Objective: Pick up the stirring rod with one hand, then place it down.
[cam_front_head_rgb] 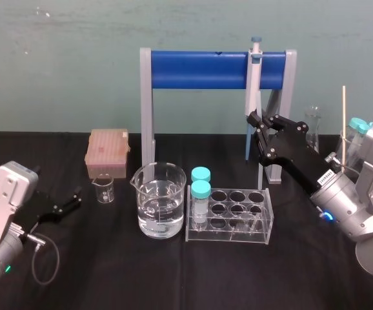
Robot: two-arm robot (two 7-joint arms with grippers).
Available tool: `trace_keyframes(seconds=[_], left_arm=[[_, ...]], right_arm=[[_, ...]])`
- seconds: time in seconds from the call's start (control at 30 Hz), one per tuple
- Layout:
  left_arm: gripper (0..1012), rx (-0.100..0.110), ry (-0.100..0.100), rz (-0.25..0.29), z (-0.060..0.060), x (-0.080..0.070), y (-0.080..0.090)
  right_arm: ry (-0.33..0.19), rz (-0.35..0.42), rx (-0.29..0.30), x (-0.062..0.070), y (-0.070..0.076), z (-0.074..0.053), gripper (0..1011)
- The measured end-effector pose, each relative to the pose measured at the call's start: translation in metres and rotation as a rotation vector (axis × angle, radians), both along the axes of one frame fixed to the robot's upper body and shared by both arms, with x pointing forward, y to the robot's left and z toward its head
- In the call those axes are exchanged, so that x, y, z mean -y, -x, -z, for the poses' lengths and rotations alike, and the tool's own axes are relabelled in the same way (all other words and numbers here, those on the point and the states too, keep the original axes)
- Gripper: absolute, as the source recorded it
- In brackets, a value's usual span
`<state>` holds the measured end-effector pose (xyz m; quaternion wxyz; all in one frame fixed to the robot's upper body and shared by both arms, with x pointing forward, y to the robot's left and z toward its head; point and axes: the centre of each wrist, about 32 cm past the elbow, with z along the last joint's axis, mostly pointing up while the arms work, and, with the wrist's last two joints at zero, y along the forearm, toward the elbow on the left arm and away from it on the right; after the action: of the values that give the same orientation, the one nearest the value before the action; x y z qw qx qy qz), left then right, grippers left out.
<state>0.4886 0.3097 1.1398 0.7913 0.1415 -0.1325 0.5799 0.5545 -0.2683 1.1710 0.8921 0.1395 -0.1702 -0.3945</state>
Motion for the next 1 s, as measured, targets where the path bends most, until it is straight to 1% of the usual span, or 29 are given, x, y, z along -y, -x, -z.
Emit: trace_keyframes(seconds=[1.0], left_arm=[[1000, 0.0, 0.0, 0.0, 0.0, 0.0, 0.0]], right_arm=[[-0.001, -0.002, 0.002, 0.0, -0.0001, 0.0, 71]])
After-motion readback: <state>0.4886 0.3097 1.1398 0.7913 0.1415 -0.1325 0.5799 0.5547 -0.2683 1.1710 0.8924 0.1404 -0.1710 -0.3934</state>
